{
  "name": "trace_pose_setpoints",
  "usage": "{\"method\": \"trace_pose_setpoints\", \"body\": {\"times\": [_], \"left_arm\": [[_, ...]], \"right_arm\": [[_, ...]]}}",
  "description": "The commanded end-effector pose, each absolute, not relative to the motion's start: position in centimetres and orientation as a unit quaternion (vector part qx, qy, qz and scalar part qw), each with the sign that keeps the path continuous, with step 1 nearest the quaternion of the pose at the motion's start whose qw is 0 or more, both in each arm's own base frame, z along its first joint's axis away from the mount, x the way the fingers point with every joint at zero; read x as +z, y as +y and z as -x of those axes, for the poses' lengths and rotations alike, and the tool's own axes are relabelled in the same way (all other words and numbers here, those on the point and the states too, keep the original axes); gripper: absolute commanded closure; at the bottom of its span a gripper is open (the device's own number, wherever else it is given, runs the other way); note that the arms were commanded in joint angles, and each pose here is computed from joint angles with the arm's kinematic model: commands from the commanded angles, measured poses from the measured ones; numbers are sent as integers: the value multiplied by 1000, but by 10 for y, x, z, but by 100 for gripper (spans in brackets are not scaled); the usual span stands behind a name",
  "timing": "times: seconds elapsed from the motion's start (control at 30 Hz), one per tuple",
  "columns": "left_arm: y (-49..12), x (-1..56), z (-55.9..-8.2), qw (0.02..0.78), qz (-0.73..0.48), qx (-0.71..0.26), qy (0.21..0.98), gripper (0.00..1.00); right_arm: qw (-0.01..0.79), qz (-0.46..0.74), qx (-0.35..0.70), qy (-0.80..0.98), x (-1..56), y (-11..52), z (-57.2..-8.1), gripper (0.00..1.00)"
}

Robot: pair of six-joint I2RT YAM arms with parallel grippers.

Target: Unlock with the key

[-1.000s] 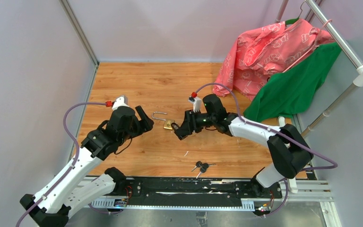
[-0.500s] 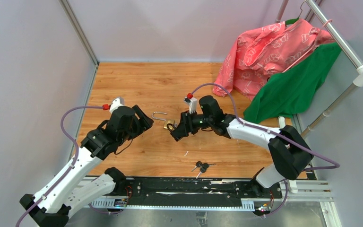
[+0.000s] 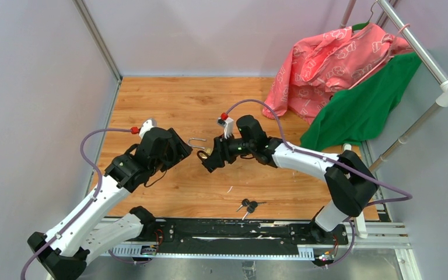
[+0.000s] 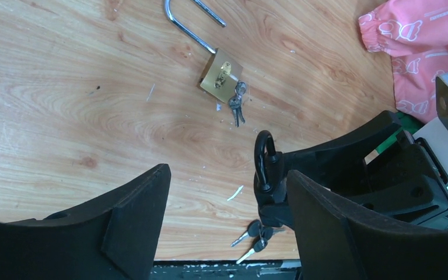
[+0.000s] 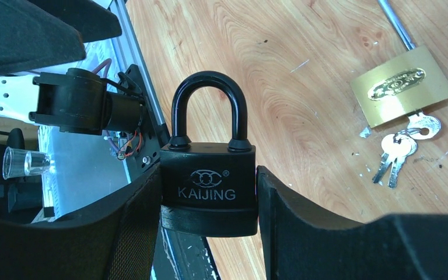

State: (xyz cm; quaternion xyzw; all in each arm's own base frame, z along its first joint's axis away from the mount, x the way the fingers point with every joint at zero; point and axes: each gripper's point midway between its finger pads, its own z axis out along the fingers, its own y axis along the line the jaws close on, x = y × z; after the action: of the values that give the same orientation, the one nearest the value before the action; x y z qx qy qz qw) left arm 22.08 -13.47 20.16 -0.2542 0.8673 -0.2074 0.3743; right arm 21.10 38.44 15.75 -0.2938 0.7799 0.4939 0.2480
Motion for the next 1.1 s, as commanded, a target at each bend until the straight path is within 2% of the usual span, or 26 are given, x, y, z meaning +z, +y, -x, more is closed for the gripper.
{"method": "trace_pose_setpoints", "body": {"times": [0.0, 0.2, 0.53, 0.67, 0.77, 0.87, 0.9, 0.97, 1.07], "left_arm": [[-141, 202, -225, 367, 269, -223, 862, 24], [-152, 197, -228, 355, 269, -244, 861, 31], [-158, 193, -228, 351, 272, -261, 857, 55], [-161, 190, -229, 347, 268, -262, 860, 67], [-160, 186, -228, 344, 268, -258, 862, 80], [-161, 185, -228, 342, 268, -260, 862, 100], [-161, 185, -228, 342, 267, -259, 863, 100], [-158, 183, -227, 345, 267, -254, 863, 100], [-149, 175, -225, 348, 276, -234, 865, 100]], "right_arm": [[280, 325, 520, 739, 192, 406, -210, 69], [286, 340, 536, 718, 208, 417, -204, 69], [281, 329, 574, 695, 224, 430, -203, 69], [275, 322, 590, 687, 227, 435, -202, 69], [276, 322, 594, 683, 229, 436, -201, 69], [273, 324, 590, 687, 225, 435, -201, 69], [272, 325, 588, 689, 223, 434, -200, 69], [271, 328, 582, 693, 217, 431, -199, 63], [278, 332, 561, 705, 207, 424, -199, 42]]}}
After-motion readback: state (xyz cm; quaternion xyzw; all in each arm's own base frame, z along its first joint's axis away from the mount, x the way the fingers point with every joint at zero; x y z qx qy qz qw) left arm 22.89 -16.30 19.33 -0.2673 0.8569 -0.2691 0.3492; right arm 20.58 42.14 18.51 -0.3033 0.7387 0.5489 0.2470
